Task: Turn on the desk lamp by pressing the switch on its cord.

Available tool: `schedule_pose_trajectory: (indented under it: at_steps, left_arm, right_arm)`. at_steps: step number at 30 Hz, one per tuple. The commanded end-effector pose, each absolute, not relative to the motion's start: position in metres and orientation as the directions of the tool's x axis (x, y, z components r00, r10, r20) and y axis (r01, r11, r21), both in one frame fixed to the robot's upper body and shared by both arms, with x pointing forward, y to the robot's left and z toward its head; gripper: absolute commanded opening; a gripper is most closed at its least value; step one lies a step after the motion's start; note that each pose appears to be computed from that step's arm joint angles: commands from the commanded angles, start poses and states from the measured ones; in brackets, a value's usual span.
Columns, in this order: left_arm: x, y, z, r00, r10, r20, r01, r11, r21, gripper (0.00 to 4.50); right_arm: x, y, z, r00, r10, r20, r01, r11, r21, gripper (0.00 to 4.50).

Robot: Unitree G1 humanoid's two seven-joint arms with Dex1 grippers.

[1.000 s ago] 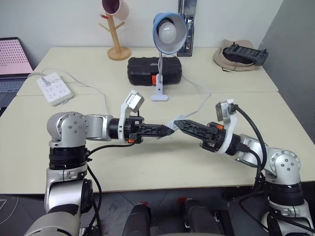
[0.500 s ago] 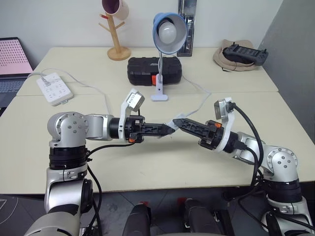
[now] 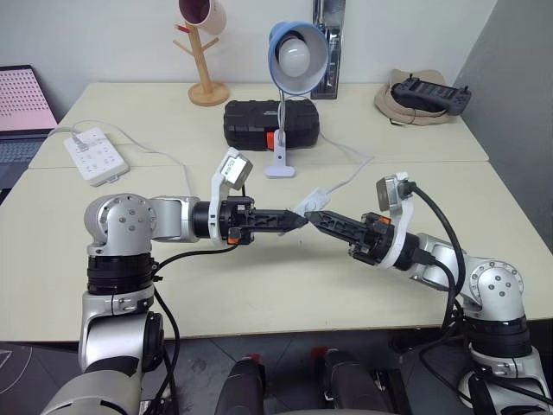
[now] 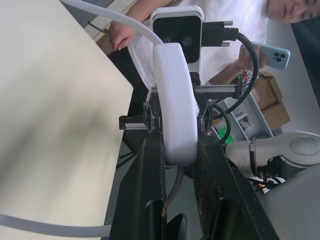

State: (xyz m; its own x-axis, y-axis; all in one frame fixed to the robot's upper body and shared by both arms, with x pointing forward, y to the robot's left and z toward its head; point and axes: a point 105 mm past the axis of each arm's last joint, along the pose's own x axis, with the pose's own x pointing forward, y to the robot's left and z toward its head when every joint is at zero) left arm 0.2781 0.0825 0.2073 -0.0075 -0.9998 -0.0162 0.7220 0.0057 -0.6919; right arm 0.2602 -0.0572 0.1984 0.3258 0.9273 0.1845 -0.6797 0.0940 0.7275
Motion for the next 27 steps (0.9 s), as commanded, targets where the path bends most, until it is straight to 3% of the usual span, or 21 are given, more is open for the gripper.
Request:
schedule_pose_trajectory:
  at_steps: [1, 15, 17, 21, 27]
  left_arm:
    - [0.2757, 0.0799, 0.2137, -0.026, -1.0, -0.013, 0.745, -0.01, -0.667, 0.39]
    - [0.2742, 0.0797, 0.2127, -0.029, -0.999, -0.019, 0.749, -0.009, -0.663, 0.39]
    - [0.274, 0.0796, 0.2127, -0.029, -0.999, -0.019, 0.749, -0.009, -0.662, 0.39]
    - [0.2741, 0.0792, 0.2126, -0.029, -0.999, -0.022, 0.75, -0.007, -0.661, 0.39]
    - [0.2743, 0.079, 0.2122, -0.028, -0.999, -0.027, 0.752, -0.003, -0.659, 0.39]
  right_arm:
    - [0.2586, -0.0582, 0.2078, 0.321, 0.926, 0.196, -0.714, 0.101, 0.693, 0.58]
    - [0.2591, -0.0557, 0.2114, 0.324, 0.924, 0.203, -0.726, 0.104, 0.68, 0.57]
    - [0.2579, -0.056, 0.213, 0.314, 0.925, 0.216, -0.723, 0.085, 0.686, 1.27]
    - [0.2561, -0.0577, 0.214, 0.307, 0.926, 0.22, -0.723, 0.076, 0.686, 2.11]
    - [0.2541, -0.058, 0.2163, 0.3, 0.925, 0.231, -0.722, 0.062, 0.69, 2.23]
